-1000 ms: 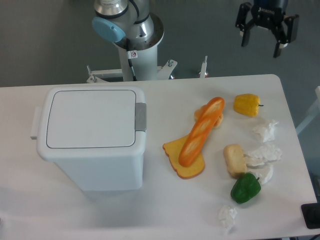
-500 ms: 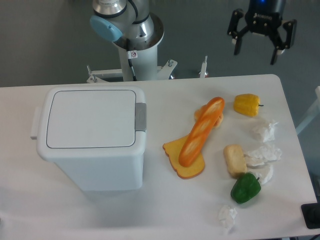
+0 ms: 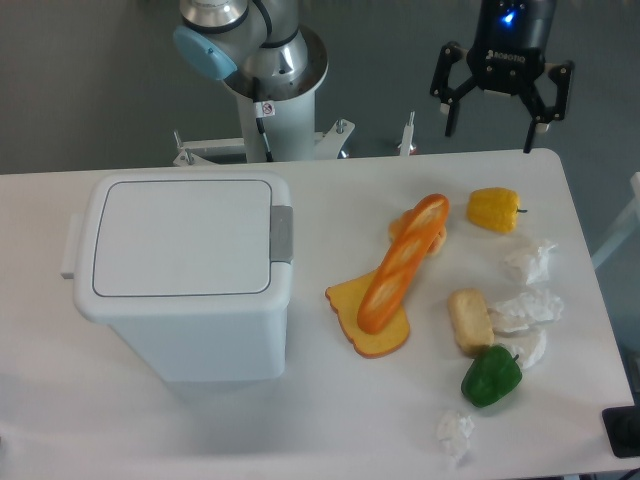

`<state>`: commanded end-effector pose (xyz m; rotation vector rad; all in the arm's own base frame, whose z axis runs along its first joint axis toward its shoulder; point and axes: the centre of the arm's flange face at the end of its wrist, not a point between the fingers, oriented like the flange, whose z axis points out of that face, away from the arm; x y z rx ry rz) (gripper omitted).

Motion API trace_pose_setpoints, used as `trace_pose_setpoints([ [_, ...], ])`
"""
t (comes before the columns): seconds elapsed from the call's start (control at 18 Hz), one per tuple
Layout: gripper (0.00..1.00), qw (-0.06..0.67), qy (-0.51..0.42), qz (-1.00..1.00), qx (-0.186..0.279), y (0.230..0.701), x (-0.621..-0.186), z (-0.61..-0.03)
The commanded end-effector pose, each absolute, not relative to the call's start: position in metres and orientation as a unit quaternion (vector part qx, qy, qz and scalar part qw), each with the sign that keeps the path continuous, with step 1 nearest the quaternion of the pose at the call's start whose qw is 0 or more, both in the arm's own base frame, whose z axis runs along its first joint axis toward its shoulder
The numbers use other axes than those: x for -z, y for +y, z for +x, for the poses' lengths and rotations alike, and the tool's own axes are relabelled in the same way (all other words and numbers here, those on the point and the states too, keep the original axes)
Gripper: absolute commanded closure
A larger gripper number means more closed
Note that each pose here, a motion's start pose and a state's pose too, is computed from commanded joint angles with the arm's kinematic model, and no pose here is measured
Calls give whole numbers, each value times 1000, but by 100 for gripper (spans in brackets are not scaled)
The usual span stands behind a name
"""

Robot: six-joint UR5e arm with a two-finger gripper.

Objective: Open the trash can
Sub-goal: 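Lower the gripper down over the orange baguette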

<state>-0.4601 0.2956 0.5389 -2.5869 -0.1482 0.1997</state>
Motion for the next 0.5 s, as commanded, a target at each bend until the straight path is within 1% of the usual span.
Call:
trace_pose_setpoints([
  [0.22, 0, 283, -102, -952, -64, 322, -539, -454],
  [0.39, 0, 291, -120, -948, -52, 346, -537, -443],
  [0.5, 0, 299, -135, -943, -53, 354, -538, -440],
])
